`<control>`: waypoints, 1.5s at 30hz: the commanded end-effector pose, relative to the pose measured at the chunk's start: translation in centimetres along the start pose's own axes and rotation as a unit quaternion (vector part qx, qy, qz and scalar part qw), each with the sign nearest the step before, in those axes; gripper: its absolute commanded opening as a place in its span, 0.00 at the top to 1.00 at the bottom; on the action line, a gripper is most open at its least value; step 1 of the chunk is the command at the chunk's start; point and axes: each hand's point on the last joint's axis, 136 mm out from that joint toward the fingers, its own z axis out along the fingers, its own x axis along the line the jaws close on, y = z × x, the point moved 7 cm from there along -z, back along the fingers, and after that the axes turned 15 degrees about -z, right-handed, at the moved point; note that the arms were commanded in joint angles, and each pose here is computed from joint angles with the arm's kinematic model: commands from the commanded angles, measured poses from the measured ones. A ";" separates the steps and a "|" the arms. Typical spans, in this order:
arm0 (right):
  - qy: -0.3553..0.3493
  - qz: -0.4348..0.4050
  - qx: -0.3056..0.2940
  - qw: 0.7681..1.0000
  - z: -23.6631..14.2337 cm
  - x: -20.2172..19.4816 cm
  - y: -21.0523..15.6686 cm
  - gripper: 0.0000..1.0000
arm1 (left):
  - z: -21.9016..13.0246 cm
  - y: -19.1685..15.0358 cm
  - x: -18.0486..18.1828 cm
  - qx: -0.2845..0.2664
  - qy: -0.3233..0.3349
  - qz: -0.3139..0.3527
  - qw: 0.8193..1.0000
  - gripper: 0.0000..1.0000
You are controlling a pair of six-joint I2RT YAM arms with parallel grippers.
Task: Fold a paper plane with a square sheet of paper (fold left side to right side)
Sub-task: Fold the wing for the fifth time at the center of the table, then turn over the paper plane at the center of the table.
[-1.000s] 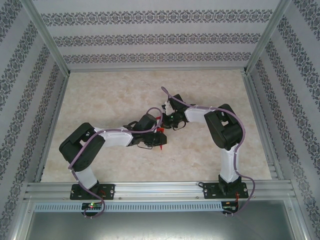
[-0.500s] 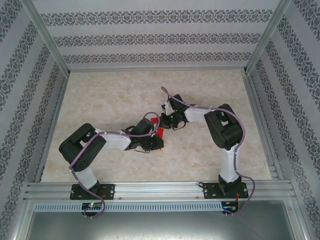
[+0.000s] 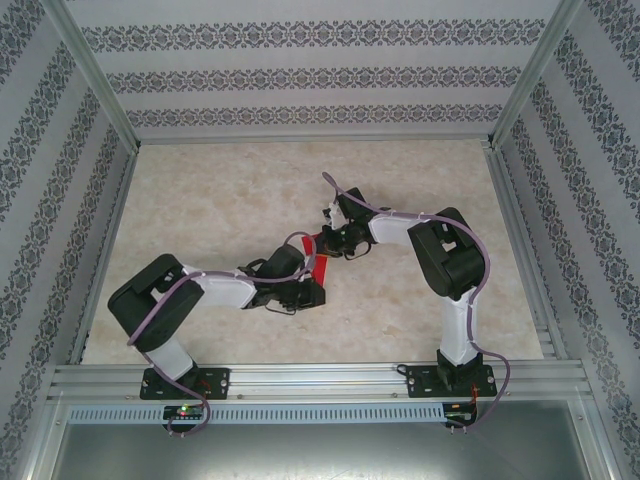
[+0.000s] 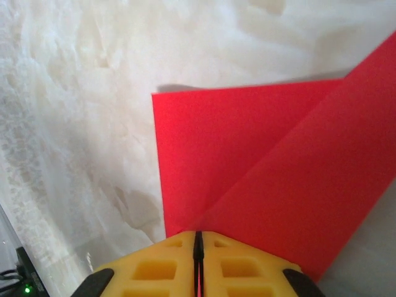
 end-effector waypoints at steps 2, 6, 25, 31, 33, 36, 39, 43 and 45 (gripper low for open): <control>0.002 -0.021 -0.043 0.999 -2.0 1.5 2.9 0.82 | -2.8 -0.3 -2.9 -0.023 -0.039 0.040 0.998 0.80; -0.012 -0.042 -0.080 0.996 -5.1 3.0 4.2 0.69 | -6.5 0.4 -4.0 -0.095 -0.026 0.064 0.993 0.75; -0.283 -0.046 -0.012 0.958 -4.3 4.1 -4.6 0.37 | -17.2 3.7 -1.9 -0.373 0.124 0.031 0.919 0.41; -0.293 -0.049 0.012 0.955 -2.3 3.6 -4.8 0.59 | -17.3 3.4 -1.5 -0.372 0.124 0.025 0.920 0.40; -0.286 -0.055 0.015 0.956 -2.3 3.8 -4.8 0.76 | -17.4 3.4 -1.5 -0.374 0.125 0.025 0.919 0.40; -0.272 -0.074 0.000 0.960 -3.2 5.1 -4.5 1.00 | -17.7 3.4 -1.6 -0.377 0.126 0.026 0.917 0.39; -0.236 -0.095 -0.023 0.967 -4.6 6.5 -4.4 1.00 | -17.8 3.4 -1.7 -0.378 0.129 0.027 0.916 0.39; -0.139 -0.099 -0.050 0.984 -5.6 7.6 -4.9 1.00 | -17.9 3.4 -1.7 -0.379 0.131 0.030 0.916 0.39; -0.100 -0.085 -0.059 0.990 -5.7 7.2 -5.2 1.00 | -17.9 3.4 -1.6 -0.379 0.133 0.029 0.915 0.39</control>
